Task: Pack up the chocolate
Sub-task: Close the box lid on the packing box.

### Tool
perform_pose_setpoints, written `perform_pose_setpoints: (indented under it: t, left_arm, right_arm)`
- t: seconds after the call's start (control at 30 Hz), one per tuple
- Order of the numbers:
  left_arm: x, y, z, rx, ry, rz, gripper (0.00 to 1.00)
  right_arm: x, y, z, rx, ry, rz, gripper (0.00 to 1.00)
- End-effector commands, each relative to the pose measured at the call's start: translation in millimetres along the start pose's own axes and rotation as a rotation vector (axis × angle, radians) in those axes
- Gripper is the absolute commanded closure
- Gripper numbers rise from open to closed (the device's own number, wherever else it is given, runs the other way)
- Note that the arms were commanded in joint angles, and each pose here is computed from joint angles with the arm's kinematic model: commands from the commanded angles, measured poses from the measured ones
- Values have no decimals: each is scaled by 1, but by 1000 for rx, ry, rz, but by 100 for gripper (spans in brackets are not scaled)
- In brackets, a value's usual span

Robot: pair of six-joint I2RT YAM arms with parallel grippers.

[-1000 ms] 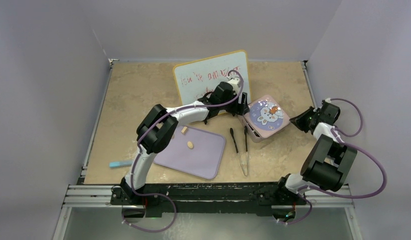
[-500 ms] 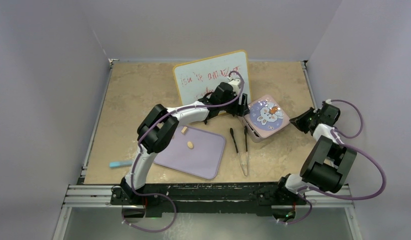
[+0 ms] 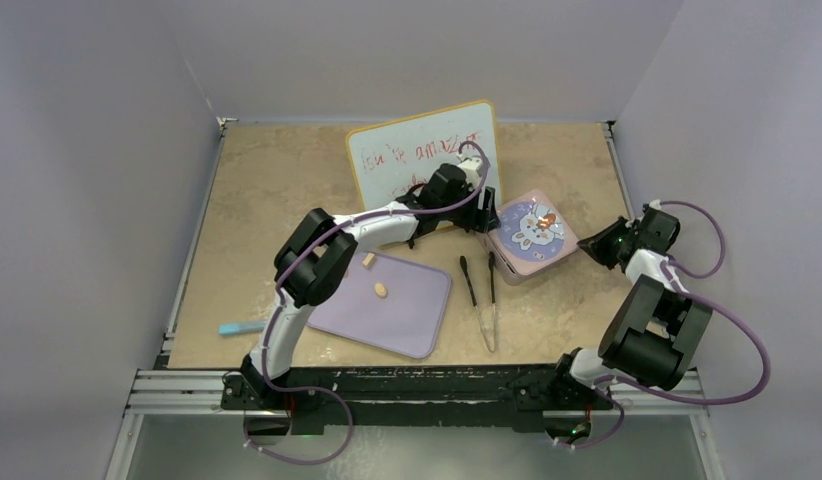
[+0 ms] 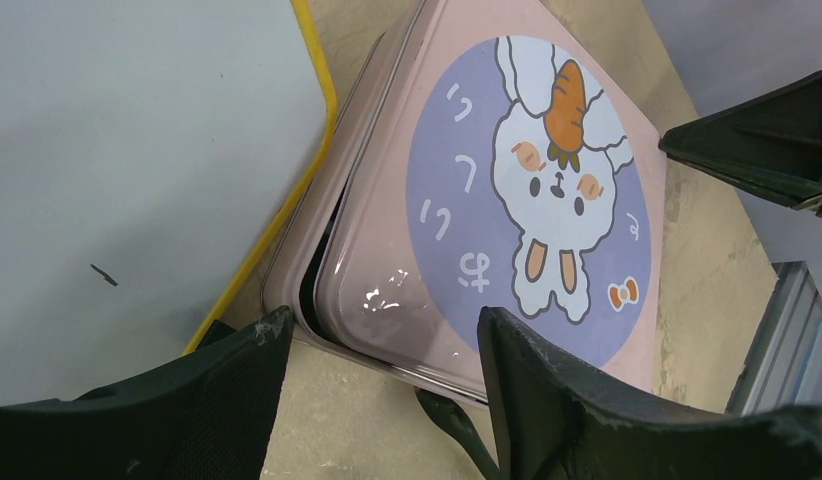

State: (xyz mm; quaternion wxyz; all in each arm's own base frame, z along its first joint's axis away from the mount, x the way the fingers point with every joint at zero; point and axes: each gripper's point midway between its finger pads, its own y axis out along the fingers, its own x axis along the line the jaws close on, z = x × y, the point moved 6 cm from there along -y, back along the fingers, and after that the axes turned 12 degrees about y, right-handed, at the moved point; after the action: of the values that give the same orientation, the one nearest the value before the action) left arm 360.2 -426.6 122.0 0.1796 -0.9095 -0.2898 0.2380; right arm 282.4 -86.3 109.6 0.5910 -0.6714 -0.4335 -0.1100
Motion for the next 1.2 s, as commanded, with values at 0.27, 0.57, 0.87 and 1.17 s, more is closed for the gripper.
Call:
perform_pose_setpoints:
  t: [0.27,0.57,0.87,1.17]
  left_arm:
    - [-22,-5,-36,-94,33,77,36]
    - [-27,-3,-36,-83,27,80,37]
    - [-24,-3,-31,-60,7,8,36]
    - [-21,-9,-40,-81,6,-50,32]
  right_arm:
    - [-31,1,29,113,23,123,91]
    - [-29,-2,28,99,17,123,91]
    - [-28,-4,28,91,14,121,91]
    - [-37,-3,25,79,59,165,91]
